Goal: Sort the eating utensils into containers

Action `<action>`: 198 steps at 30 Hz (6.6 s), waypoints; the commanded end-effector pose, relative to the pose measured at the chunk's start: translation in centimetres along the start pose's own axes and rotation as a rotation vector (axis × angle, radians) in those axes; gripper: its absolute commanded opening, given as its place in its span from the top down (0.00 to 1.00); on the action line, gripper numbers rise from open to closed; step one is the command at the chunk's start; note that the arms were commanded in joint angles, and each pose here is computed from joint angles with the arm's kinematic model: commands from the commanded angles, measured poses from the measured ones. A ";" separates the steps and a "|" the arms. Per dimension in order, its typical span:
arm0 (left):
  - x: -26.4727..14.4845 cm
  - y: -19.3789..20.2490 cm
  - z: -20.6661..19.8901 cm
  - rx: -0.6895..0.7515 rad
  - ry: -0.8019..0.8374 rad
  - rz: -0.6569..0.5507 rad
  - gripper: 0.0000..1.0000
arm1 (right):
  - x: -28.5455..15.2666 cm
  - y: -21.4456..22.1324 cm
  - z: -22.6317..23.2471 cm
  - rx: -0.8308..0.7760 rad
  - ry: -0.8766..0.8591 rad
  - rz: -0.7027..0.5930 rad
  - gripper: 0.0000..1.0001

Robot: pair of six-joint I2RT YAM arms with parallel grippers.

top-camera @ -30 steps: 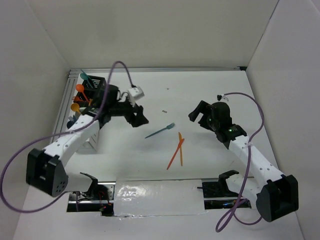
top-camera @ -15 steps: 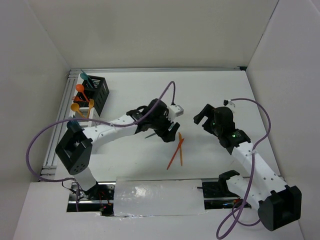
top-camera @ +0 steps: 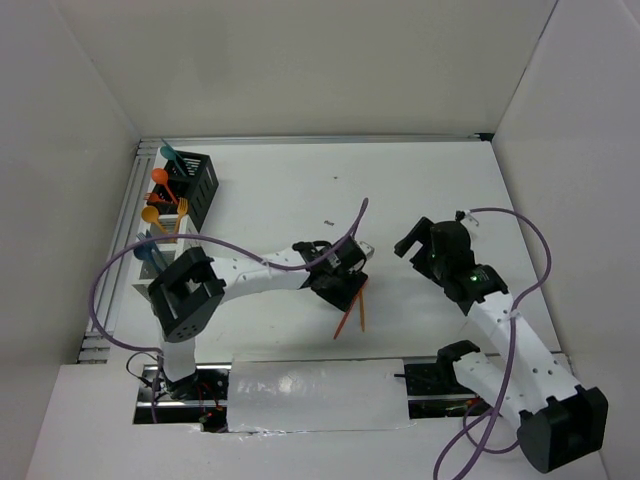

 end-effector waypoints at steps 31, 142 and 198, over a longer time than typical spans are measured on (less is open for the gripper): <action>7.2 4.3 0.7 -0.072 -0.302 0.174 0.61 | -3.7 0.2 -1.5 -0.024 -0.023 -0.034 0.00; -12.6 -10.0 3.5 0.277 0.366 -0.394 0.25 | 0.3 -1.0 -0.5 -0.017 0.039 -0.008 0.00; 8.3 -0.4 -0.3 -0.034 -0.110 0.048 0.51 | -6.7 -1.6 -2.1 0.025 -0.038 -0.146 0.00</action>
Point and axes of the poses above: each gripper's point midway between its finger pads, its own x axis out along the fingers, its own z axis along the line the jaws close on, y = z × x, the point moved 5 cm from there along -x, back along the fingers, and after that the axes turned 7 degrees about -x, right-handed, at the moved point
